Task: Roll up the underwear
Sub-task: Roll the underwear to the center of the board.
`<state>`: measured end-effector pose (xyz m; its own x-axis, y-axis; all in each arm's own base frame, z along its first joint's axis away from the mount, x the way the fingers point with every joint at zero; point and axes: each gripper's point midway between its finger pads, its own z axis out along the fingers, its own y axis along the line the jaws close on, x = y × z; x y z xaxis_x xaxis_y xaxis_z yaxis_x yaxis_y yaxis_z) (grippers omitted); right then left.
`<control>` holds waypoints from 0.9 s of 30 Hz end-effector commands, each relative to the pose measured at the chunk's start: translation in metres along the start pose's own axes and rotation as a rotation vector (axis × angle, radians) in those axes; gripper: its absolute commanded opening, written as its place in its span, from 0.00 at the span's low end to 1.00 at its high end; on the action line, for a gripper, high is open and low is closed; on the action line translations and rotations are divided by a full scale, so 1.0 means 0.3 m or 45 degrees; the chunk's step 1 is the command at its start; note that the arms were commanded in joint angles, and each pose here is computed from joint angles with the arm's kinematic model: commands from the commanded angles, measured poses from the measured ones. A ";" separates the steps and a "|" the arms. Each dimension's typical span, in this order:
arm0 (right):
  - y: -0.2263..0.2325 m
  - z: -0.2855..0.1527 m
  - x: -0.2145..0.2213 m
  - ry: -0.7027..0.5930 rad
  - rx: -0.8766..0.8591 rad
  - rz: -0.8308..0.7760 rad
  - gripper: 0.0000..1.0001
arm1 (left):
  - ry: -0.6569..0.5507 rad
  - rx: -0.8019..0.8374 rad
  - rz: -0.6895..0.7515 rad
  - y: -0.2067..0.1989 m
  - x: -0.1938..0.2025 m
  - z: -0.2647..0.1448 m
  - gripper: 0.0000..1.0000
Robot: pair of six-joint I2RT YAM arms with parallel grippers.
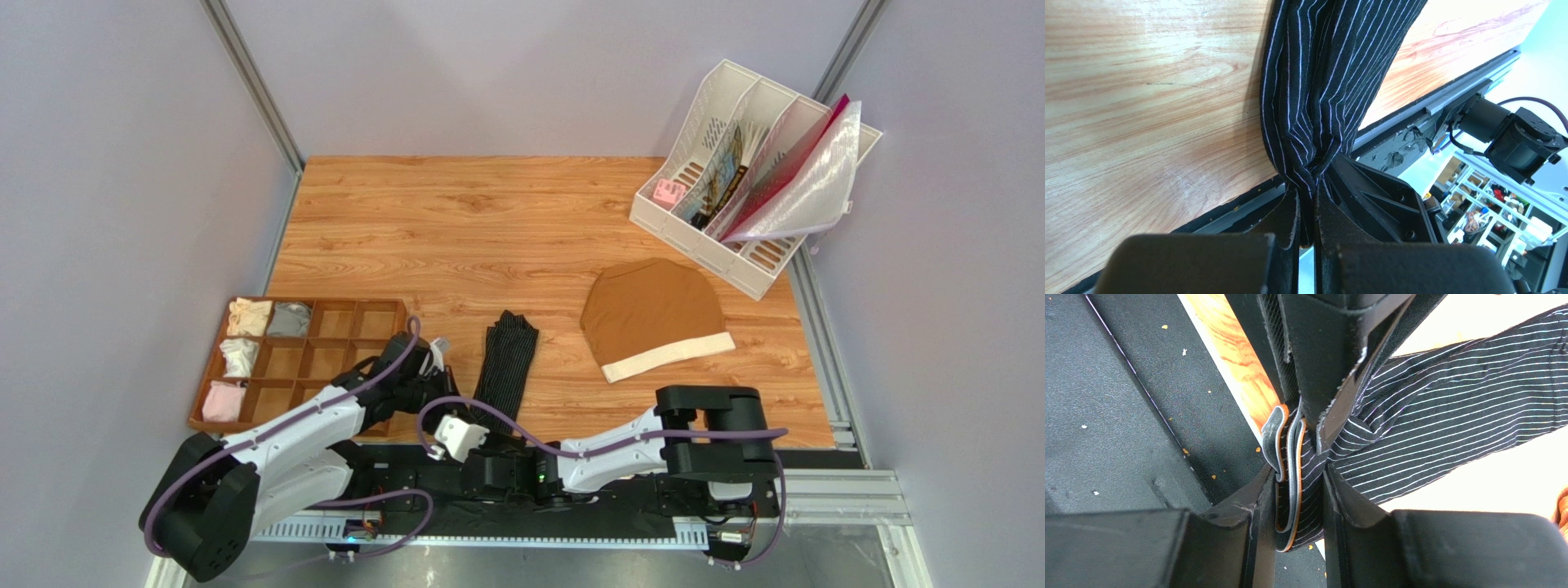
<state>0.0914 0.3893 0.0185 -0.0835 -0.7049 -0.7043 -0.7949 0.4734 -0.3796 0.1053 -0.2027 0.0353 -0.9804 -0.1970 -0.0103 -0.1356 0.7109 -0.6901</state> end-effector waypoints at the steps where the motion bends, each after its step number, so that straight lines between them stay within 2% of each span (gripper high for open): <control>1: -0.011 -0.033 -0.035 -0.012 -0.003 0.029 0.22 | -0.016 0.029 0.008 -0.020 -0.008 -0.010 0.00; 2: -0.009 -0.034 -0.037 -0.012 -0.011 0.031 0.17 | -0.017 0.028 0.008 -0.020 -0.009 -0.009 0.00; 5: 0.003 -0.038 -0.042 -0.010 -0.040 0.020 0.09 | -0.022 0.014 0.009 -0.012 -0.012 -0.006 0.00; 6: 0.006 -0.038 -0.045 -0.008 -0.050 0.017 0.00 | -0.022 0.014 0.017 -0.012 -0.012 -0.006 0.00; 9: 0.037 -0.048 -0.044 0.007 -0.124 0.001 0.00 | -0.040 0.008 0.048 -0.015 -0.022 -0.011 0.00; 11: 0.053 -0.054 -0.047 0.022 -0.183 0.014 0.00 | -0.065 -0.002 0.076 -0.017 -0.032 -0.022 0.07; 12: 0.056 -0.058 -0.041 0.035 -0.206 0.014 0.00 | -0.098 -0.012 0.105 -0.020 -0.047 -0.029 0.18; 14: 0.066 -0.060 -0.037 0.055 -0.283 0.042 0.00 | -0.142 -0.020 0.127 -0.020 -0.061 -0.043 0.34; 15: 0.061 -0.069 -0.044 0.054 -0.307 0.063 0.00 | -0.175 -0.031 0.135 -0.016 -0.075 -0.046 0.46; 16: 0.062 -0.072 -0.042 0.059 -0.327 0.068 0.00 | -0.192 -0.030 0.144 -0.018 -0.080 -0.051 0.50; 20: 0.039 -0.072 -0.049 0.091 -0.415 0.118 0.00 | -0.289 -0.046 0.167 -0.010 -0.115 -0.066 0.59; 27: -0.019 -0.077 -0.062 0.100 -0.563 0.224 0.00 | -0.423 -0.100 0.169 0.025 -0.175 -0.063 0.60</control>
<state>0.0873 0.3851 0.0303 -0.2357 -0.7122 -0.6612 -0.9249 0.3732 -0.0722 0.1347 -0.1812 0.0421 -0.9308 -0.2637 -0.2532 -0.0463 0.7720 -0.6339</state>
